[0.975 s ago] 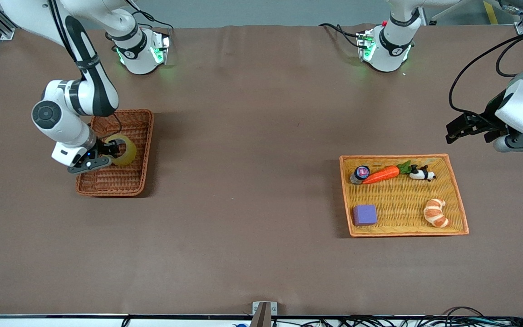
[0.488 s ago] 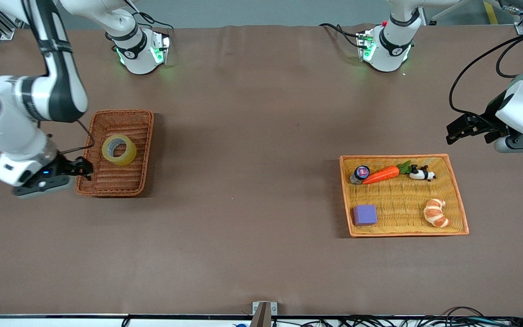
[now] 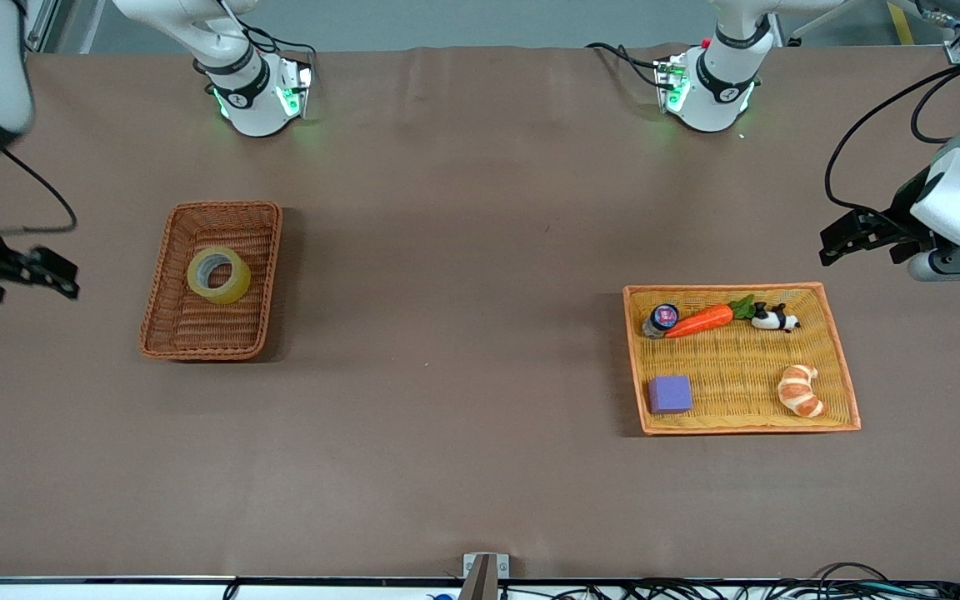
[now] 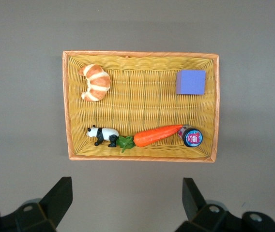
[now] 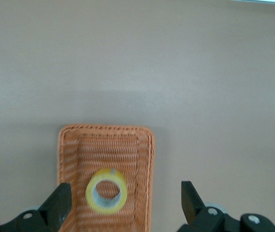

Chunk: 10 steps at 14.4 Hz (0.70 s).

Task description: Move tape to another basket

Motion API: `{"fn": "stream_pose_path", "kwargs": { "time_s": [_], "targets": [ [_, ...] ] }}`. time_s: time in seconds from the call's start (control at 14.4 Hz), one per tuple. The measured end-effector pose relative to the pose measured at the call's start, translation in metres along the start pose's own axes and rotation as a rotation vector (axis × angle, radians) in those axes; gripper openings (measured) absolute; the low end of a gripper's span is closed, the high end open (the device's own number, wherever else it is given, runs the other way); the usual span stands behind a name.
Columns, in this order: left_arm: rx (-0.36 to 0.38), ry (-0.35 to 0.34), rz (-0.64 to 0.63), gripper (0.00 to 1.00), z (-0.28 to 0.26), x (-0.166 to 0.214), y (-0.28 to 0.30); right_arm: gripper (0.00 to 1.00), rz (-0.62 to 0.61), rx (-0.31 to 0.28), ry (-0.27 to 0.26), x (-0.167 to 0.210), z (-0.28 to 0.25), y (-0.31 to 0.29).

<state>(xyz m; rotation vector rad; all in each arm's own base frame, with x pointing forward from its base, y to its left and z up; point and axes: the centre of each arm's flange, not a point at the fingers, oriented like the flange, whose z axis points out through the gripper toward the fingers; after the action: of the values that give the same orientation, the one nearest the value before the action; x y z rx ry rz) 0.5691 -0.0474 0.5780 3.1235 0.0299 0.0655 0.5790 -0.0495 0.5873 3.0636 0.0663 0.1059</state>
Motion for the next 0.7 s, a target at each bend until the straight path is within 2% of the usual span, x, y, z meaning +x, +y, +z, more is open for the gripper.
{"fn": "stream_pose_path", "kwargs": {
  "time_s": [0.28,0.7],
  "targets": [
    [0.000,0.000,0.000,1.00,0.000,0.000,0.000,1.00,0.023,0.010,0.023,-0.021,-0.067,0.007],
    [0.000,0.001,-0.003,1.00,0.000,0.000,-0.002,1.00,0.003,0.018,-0.006,-0.021,-0.069,-0.014]
  ]
}}
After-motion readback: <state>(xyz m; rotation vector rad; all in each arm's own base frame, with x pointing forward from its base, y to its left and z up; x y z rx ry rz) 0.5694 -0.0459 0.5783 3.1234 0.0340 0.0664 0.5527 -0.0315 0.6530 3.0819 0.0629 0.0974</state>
